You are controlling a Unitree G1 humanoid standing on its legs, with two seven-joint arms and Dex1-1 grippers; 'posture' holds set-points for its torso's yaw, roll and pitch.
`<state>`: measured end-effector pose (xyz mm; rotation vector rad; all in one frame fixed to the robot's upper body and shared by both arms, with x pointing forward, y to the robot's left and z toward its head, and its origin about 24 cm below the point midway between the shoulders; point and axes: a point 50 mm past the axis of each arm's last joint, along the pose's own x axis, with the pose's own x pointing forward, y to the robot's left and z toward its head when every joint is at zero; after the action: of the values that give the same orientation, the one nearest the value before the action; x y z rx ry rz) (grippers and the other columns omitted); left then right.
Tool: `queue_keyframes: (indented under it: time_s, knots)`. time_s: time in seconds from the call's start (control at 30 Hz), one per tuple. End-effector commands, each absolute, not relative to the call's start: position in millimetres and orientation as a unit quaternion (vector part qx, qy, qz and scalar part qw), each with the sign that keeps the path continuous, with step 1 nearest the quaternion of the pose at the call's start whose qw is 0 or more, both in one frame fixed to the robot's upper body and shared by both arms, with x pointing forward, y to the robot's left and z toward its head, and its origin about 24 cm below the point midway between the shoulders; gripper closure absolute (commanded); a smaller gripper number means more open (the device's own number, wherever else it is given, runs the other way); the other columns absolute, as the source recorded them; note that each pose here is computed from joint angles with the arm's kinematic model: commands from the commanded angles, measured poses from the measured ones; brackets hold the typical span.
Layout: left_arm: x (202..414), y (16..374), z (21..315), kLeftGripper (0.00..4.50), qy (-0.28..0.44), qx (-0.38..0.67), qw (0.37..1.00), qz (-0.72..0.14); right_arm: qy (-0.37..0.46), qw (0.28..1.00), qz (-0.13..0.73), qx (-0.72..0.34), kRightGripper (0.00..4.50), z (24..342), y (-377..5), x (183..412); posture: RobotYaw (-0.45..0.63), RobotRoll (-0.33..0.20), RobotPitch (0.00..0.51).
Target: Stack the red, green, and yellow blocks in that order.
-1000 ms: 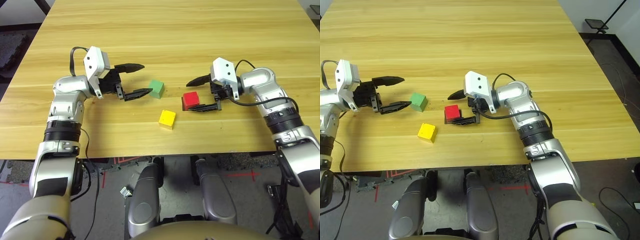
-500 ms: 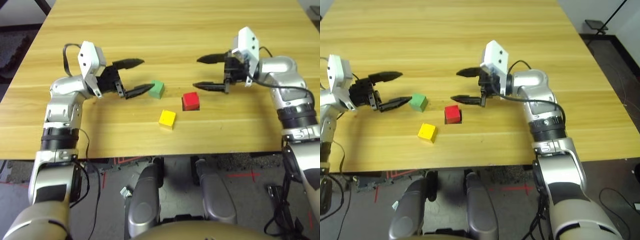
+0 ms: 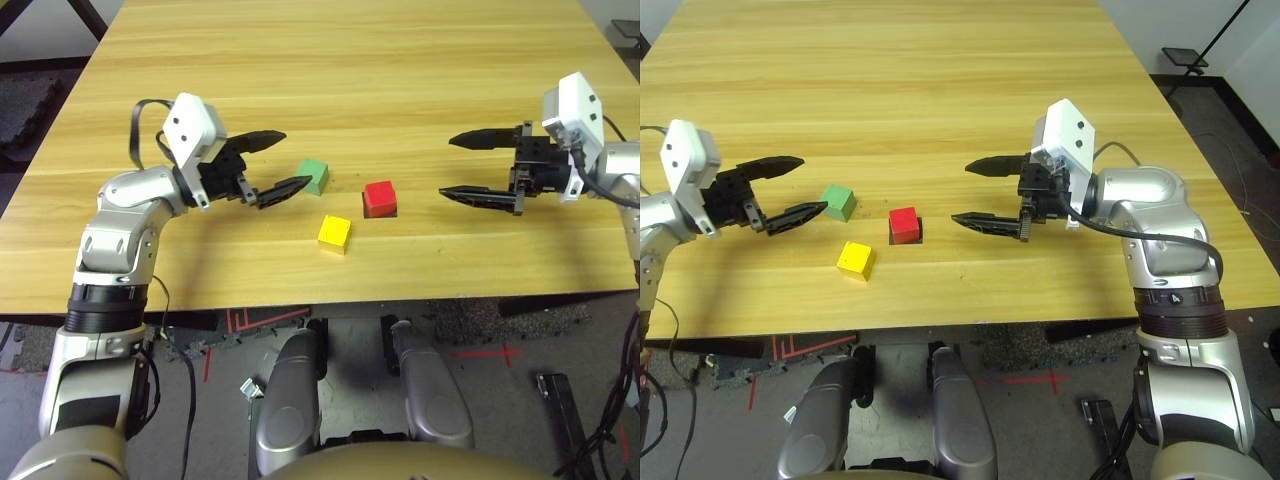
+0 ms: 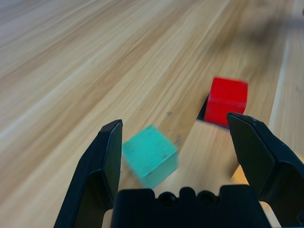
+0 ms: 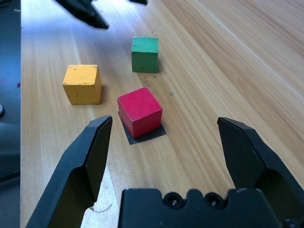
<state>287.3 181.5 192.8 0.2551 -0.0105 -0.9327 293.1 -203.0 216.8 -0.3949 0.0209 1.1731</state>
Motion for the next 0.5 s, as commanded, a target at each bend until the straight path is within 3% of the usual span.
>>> queue_keyframes:
  time_s: [0.03, 0.3, 0.5]
  knots:
    - [280.8, 165.0, 188.0, 0.0, 0.052, 0.046, 0.924, -0.377, 0.01, 0.822, 0.542, -0.177, 0.03, 215.0, -204.3, 288.6, 0.28, 0.071, 0.283]
    - [283.7, 165.2, 190.0, 0.0, 0.132, 0.077, 0.97, -0.187, 0.008, 0.826, 0.538, -0.169, 0.03, 212.7, -201.5, 290.9, 0.29, 0.084, 0.297]
    - [282.0, 160.0, 193.3, 0.0, 0.135, 0.102, 0.973, -0.158, 0.005, 0.828, 0.537, -0.163, 0.03, 211.1, -199.0, 292.2, 0.29, 0.089, 0.292]
